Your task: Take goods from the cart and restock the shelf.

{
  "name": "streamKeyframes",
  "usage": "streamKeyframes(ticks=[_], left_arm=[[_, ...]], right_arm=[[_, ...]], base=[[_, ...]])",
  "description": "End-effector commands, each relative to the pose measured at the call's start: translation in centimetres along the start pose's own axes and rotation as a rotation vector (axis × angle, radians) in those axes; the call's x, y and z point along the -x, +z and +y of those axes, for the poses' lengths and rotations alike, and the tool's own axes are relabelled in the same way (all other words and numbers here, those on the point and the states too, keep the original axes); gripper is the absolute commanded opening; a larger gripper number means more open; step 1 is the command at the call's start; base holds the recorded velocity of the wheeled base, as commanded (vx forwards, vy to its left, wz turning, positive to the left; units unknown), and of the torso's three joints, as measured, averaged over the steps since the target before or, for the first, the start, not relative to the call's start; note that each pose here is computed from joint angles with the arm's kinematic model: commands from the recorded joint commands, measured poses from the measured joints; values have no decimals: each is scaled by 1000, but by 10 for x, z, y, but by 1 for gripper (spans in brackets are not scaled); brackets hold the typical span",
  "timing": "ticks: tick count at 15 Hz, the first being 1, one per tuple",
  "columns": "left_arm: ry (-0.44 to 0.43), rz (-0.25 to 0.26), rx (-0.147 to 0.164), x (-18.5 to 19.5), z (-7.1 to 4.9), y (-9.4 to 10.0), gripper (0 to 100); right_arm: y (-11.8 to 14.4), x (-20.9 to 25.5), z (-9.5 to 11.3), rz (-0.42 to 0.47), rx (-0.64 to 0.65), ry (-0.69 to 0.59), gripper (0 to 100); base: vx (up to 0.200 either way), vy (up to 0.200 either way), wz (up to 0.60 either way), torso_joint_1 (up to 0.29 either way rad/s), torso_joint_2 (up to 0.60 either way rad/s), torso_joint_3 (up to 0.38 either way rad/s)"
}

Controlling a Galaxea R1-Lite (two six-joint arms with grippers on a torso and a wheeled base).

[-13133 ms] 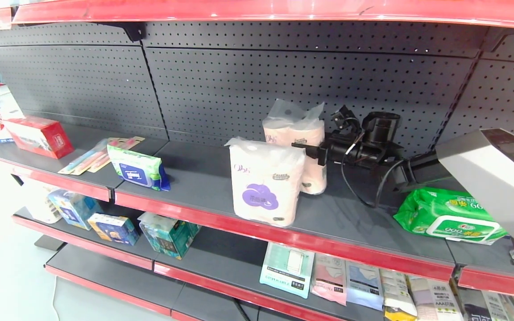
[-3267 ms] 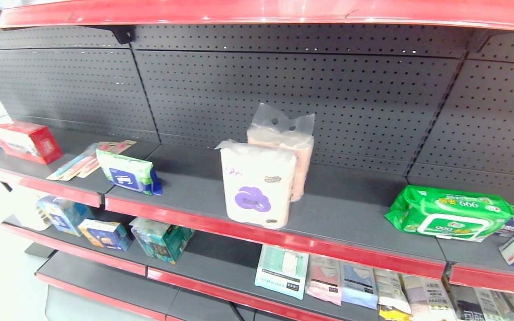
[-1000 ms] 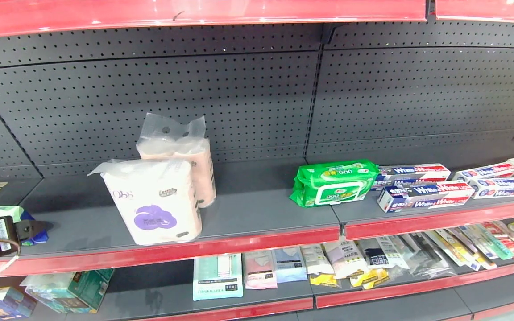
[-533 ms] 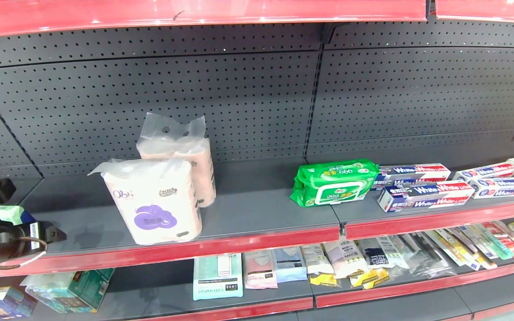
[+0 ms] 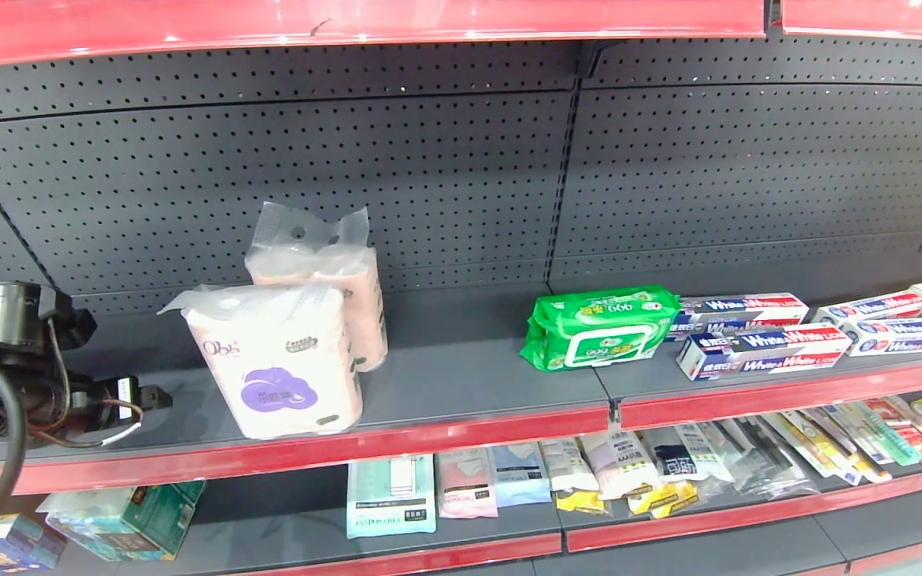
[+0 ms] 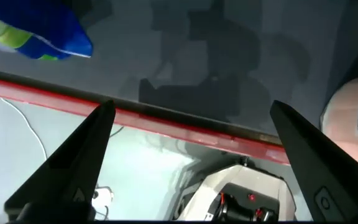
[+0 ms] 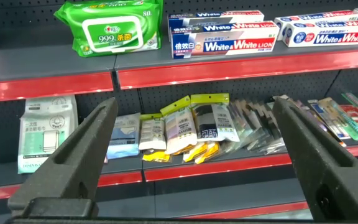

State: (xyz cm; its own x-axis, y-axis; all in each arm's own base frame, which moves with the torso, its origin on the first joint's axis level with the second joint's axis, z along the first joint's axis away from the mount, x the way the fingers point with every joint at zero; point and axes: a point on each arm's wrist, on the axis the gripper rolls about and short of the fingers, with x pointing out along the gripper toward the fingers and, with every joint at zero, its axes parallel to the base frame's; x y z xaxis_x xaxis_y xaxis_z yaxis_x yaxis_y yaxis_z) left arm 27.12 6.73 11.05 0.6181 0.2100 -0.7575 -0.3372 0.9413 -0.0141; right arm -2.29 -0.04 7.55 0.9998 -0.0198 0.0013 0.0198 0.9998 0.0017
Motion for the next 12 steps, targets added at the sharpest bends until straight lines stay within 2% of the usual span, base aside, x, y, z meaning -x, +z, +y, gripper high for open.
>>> streamKeyframes(ticks=[1,4,8,12], left_arm=[[-6,25,-10,-15,-5,3,100],[-12,24,-17,-25,-9,10,100],[-40,24,-50,-36,-24,15,100],[-59,-3,-66,-38,-33,22,100]], right_arm=[[0,0,0,1,0,0,100],[0,0,0,1,0,0,100],[0,0,0,0,0,0,100],[0,0,0,1,0,0,100]], base=[[0,0,0,0,0,0],[0,0,0,0,0,0],[0,0,0,0,0,0],[0,0,0,0,0,0]])
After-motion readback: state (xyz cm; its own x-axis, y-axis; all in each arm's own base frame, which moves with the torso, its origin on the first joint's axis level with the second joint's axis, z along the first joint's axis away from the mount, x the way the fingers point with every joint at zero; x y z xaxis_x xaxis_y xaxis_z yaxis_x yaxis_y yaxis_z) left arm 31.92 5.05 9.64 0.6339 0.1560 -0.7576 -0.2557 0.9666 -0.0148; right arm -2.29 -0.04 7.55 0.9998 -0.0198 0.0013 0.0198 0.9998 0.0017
